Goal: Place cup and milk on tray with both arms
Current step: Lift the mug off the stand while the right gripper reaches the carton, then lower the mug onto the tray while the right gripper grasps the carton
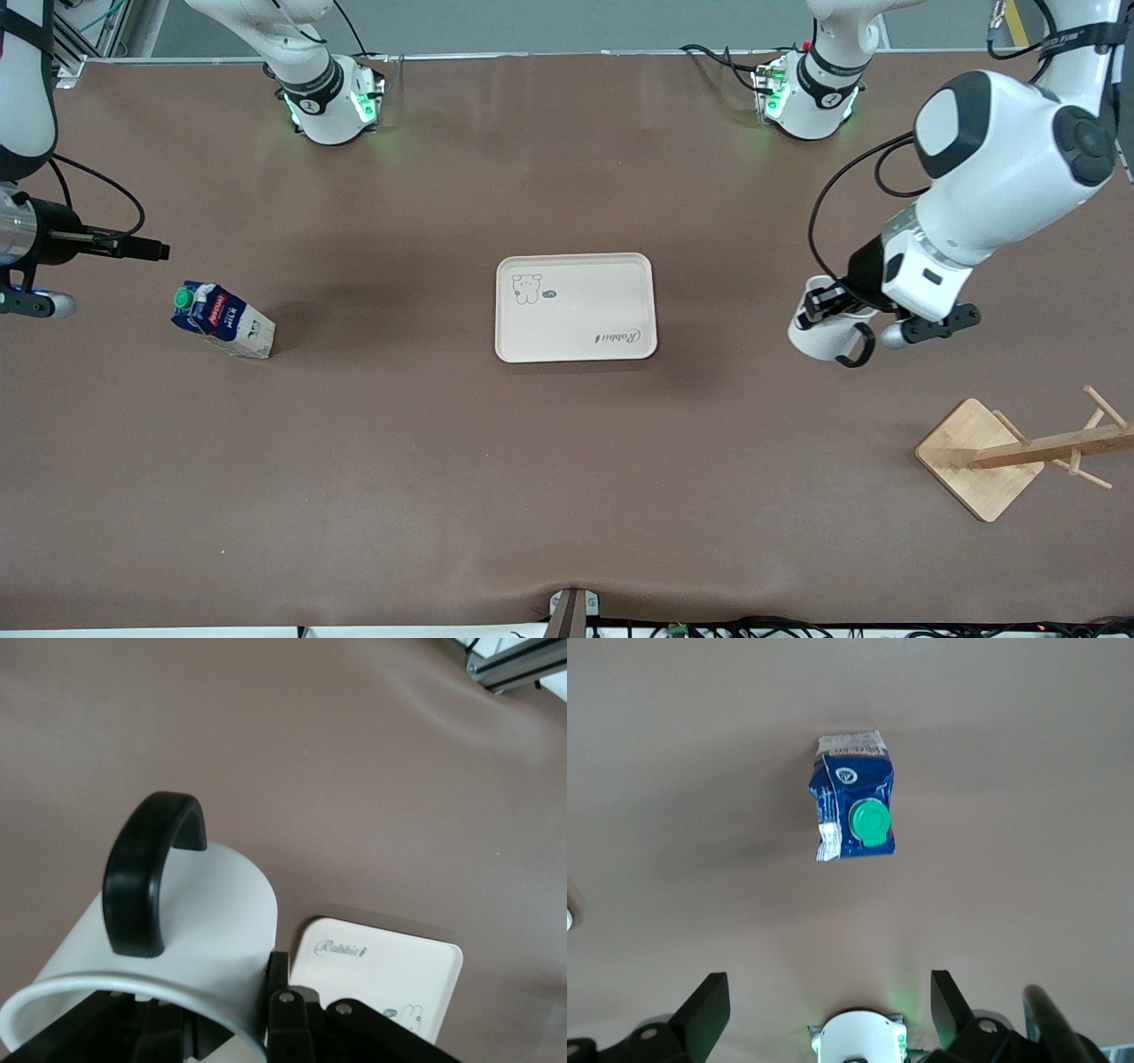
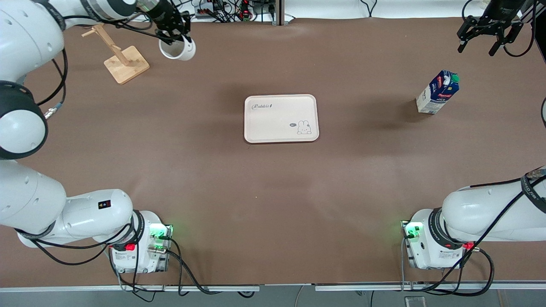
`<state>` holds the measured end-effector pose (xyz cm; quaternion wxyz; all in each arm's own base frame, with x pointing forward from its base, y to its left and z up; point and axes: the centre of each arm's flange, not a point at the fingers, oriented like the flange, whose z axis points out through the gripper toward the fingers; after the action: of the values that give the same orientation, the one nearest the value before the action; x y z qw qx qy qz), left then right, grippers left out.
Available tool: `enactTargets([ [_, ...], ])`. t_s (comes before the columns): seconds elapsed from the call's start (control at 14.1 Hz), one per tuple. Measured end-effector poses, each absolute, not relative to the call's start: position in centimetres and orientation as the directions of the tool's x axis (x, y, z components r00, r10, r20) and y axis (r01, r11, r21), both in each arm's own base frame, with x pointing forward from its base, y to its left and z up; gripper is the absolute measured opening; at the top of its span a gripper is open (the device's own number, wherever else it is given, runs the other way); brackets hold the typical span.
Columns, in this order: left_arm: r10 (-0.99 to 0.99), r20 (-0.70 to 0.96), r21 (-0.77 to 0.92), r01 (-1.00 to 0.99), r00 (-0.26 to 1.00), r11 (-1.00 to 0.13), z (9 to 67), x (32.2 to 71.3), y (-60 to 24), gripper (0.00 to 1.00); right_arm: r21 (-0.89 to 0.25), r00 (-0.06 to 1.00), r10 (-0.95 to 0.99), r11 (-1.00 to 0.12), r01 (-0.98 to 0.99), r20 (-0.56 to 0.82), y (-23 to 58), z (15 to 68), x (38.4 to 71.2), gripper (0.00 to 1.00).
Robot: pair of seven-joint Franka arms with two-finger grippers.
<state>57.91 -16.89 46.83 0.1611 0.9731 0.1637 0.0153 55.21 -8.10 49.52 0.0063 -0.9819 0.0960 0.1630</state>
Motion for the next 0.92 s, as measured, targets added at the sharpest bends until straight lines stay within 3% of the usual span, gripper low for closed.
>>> enactTargets([
  [0.5,0.426,-0.164,0.287,0.456,0.89,-0.842,43.4,57.9,-25.2,0.07,0.016,0.945,-0.218,-0.975,-0.221,-0.242,-9.7,42.8,54.4,1.0],
  [0.92,0.446,-0.296,0.239,0.518,0.844,-0.821,39.7,58.7,-29.6,0.07,0.01,0.965,-0.219,-0.976,-0.219,-0.142,-9.8,40.9,55.0,1.0],
])
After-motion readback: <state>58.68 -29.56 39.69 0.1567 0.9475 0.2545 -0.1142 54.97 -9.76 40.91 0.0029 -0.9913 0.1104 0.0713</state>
